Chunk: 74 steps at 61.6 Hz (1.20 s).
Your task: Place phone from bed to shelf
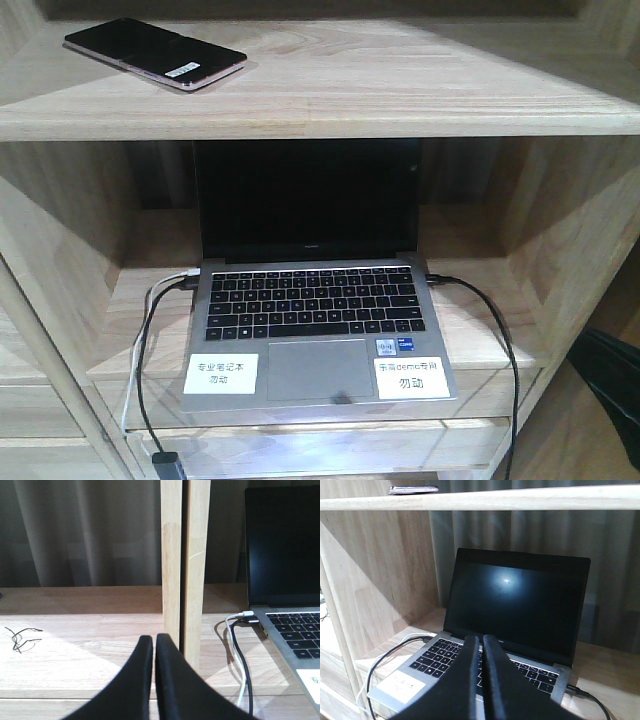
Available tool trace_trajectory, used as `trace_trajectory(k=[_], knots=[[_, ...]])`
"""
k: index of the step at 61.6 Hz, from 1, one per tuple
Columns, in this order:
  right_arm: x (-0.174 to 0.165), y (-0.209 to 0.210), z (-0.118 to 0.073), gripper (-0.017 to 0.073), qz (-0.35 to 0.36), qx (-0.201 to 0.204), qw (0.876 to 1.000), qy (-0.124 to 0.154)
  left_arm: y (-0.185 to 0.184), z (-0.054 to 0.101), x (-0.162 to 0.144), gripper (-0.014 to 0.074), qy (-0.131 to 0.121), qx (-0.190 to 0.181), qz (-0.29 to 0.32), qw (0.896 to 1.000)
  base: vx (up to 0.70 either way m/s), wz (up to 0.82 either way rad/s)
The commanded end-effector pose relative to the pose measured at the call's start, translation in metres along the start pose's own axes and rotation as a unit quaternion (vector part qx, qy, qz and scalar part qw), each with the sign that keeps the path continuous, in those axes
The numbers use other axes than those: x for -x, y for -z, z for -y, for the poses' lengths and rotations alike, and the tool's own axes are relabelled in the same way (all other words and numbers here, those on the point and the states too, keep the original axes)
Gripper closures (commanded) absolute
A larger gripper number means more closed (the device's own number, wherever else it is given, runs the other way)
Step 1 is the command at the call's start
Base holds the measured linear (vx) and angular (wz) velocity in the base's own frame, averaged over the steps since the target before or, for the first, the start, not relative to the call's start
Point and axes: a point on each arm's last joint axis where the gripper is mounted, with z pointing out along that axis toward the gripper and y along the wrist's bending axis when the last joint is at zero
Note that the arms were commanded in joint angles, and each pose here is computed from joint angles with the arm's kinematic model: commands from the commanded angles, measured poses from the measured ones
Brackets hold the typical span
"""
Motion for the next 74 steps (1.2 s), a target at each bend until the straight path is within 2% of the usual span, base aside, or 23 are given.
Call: trace_trajectory(k=[1,17,31,49,62,74], knots=[[0.013,0.000,0.003,0.0564,0.034,-0.020,0.999,-0.001,0.000,0.000,0.004,0.0592,0.005,0.002,0.034,0.999,0.00,0.00],[0.013,0.000,0.003,0.0564,0.034,-0.020,0.999,0.001,0.000,0.000,0.004,0.0592,0.005,0.002,0.034,0.999,0.00,0.00],[0.012,0.000,0.005,0.0564,0.029,-0.028,0.999,0.017,0.000,0.000,0.004,0.0592,0.005,0.002,0.034,0.999,0.00,0.00],[0.012,0.001,0.007,0.0564,0.028,-0.042,0.999,0.013,0.000,0.000,0.004,0.0592,0.005,0.002,0.034,0.999,0.00,0.00],[0.010,0.002,0.017,0.0564,0.015,-0.103,0.995,0.013,0.000,0.000,0.004,0.0592,0.005,0.002,0.034,0.999,0.00,0.00],[0.005,0.014,0.025,0.0564,-0.004,-0.173,0.985,0.017,0.000,0.000,0.004,0.0592,0.005,0.002,0.034,0.999,0.00,0.00]])
